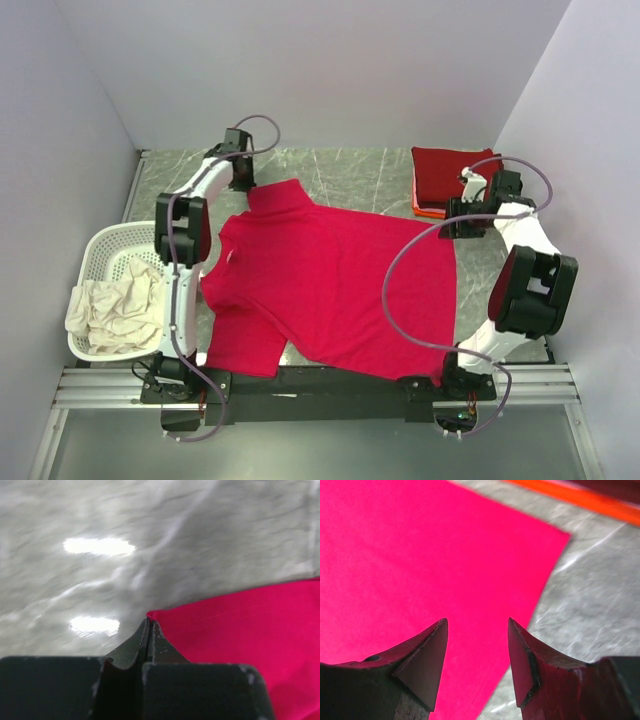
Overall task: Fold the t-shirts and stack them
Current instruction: Flatten the tshirt out
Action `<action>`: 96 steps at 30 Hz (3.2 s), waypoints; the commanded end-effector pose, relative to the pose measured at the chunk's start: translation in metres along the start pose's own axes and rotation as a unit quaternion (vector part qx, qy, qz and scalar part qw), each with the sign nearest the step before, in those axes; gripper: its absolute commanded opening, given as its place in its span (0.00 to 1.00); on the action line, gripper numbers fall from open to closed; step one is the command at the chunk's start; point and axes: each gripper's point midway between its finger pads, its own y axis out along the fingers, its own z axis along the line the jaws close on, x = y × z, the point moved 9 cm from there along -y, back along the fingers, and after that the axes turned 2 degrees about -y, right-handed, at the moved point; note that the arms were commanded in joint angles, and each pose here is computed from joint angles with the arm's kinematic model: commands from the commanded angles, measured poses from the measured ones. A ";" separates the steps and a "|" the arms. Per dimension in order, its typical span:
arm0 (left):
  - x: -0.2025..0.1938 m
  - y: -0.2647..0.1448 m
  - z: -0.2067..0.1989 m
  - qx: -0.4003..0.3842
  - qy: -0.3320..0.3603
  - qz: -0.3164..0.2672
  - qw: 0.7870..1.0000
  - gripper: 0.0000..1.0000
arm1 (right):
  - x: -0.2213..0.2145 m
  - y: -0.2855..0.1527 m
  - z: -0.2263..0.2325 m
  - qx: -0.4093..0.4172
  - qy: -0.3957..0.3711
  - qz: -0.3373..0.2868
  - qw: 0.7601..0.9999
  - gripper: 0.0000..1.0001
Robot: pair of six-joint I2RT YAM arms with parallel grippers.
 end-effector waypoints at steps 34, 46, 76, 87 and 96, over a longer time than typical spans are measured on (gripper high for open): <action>0.032 -0.044 0.024 -0.087 -0.054 -0.025 0.994 0.00 | 0.051 0.093 -0.042 -0.085 0.008 0.048 0.995 0.50; 0.031 -0.047 0.024 -0.087 -0.051 -0.026 0.995 0.00 | 0.035 0.096 -0.031 -0.080 -0.014 0.088 0.993 0.28; 0.028 -0.055 0.025 -0.089 -0.044 -0.028 0.995 0.00 | 0.010 0.075 -0.025 -0.089 0.007 0.081 0.993 0.41; 0.026 -0.053 0.026 -0.086 -0.041 -0.025 0.995 0.00 | 0.023 0.080 -0.042 -0.136 0.001 0.065 0.989 0.43; 0.024 -0.051 0.026 -0.088 -0.040 -0.022 0.995 0.00 | 0.027 0.085 -0.044 -0.132 -0.004 0.062 0.989 0.43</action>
